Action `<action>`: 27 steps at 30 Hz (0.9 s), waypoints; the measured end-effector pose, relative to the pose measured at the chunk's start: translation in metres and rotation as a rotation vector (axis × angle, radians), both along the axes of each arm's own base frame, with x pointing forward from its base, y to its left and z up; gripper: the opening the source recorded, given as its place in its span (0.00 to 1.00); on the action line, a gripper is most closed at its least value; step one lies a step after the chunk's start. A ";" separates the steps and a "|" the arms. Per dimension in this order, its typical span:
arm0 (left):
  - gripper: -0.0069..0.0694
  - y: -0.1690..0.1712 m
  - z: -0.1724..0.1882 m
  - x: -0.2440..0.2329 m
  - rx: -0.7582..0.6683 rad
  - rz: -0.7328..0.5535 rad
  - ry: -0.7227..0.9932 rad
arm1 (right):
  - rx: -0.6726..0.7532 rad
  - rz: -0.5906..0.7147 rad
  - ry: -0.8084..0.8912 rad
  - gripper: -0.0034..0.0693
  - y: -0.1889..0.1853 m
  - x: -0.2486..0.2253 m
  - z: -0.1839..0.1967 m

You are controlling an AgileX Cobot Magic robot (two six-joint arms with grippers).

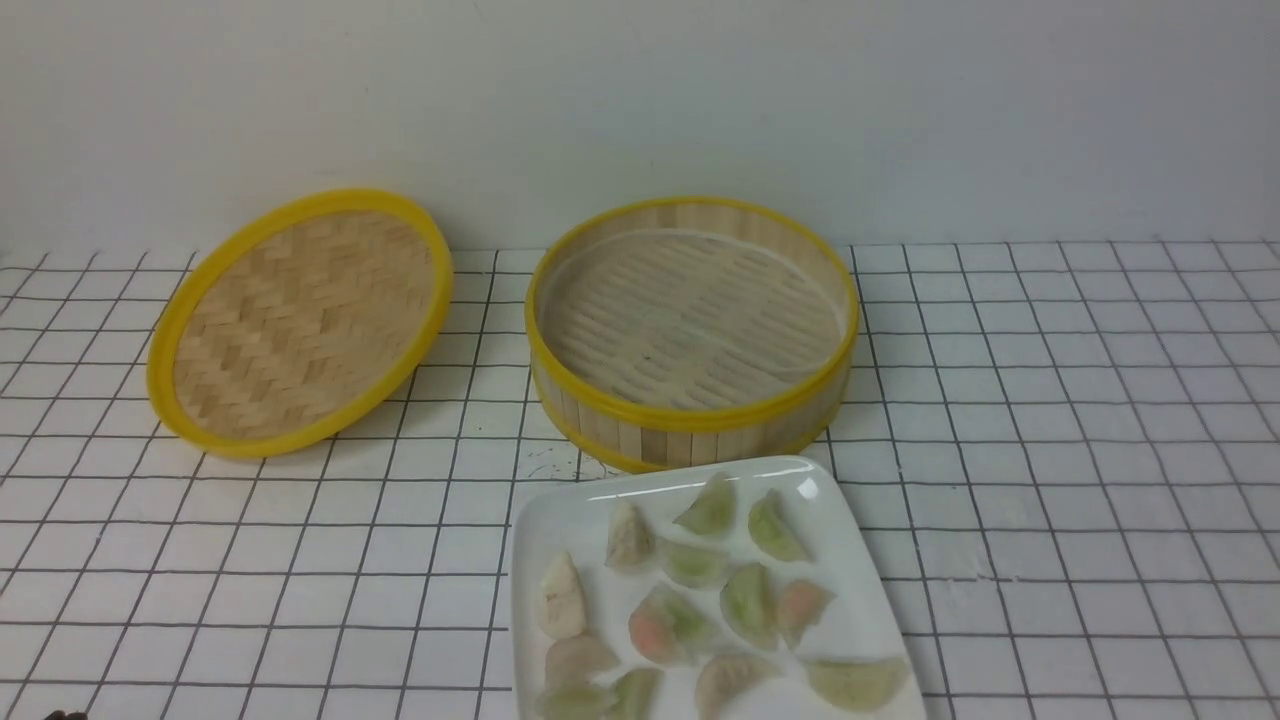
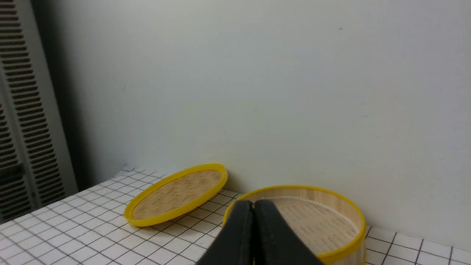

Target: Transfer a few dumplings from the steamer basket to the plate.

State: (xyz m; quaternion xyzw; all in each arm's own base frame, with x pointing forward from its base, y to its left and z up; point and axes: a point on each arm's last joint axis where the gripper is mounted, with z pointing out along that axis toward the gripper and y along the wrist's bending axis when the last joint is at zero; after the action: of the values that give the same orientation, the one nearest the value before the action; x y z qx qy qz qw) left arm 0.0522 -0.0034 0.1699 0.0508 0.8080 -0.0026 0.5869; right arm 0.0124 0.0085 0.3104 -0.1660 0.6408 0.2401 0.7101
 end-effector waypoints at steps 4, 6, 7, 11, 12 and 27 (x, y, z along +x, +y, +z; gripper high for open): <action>0.08 0.000 0.000 0.000 0.000 0.000 0.000 | -0.024 0.008 -0.004 0.03 0.002 0.001 -0.004; 0.08 0.000 0.000 0.000 0.000 0.000 0.000 | -0.047 -0.006 -0.002 0.03 0.003 0.004 -0.009; 0.08 0.000 0.000 0.000 0.000 0.000 0.000 | -0.070 -0.031 0.004 0.03 0.003 0.006 -0.014; 0.08 0.000 0.000 0.000 0.000 0.000 0.000 | -0.171 -0.248 0.094 0.03 0.003 0.023 -0.052; 0.08 0.000 0.000 0.000 0.000 0.000 0.000 | -0.178 -0.257 0.106 0.03 0.003 0.024 -0.056; 0.08 0.000 0.000 0.000 0.000 0.000 -0.001 | -0.196 -0.528 0.297 0.03 -0.007 0.042 -0.130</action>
State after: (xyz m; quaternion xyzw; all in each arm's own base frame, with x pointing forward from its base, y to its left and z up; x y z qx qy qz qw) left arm 0.0522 -0.0034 0.1700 0.0508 0.8078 -0.0026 0.5872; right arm 0.0540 0.0020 0.1804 -0.0247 0.7786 0.0063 0.6270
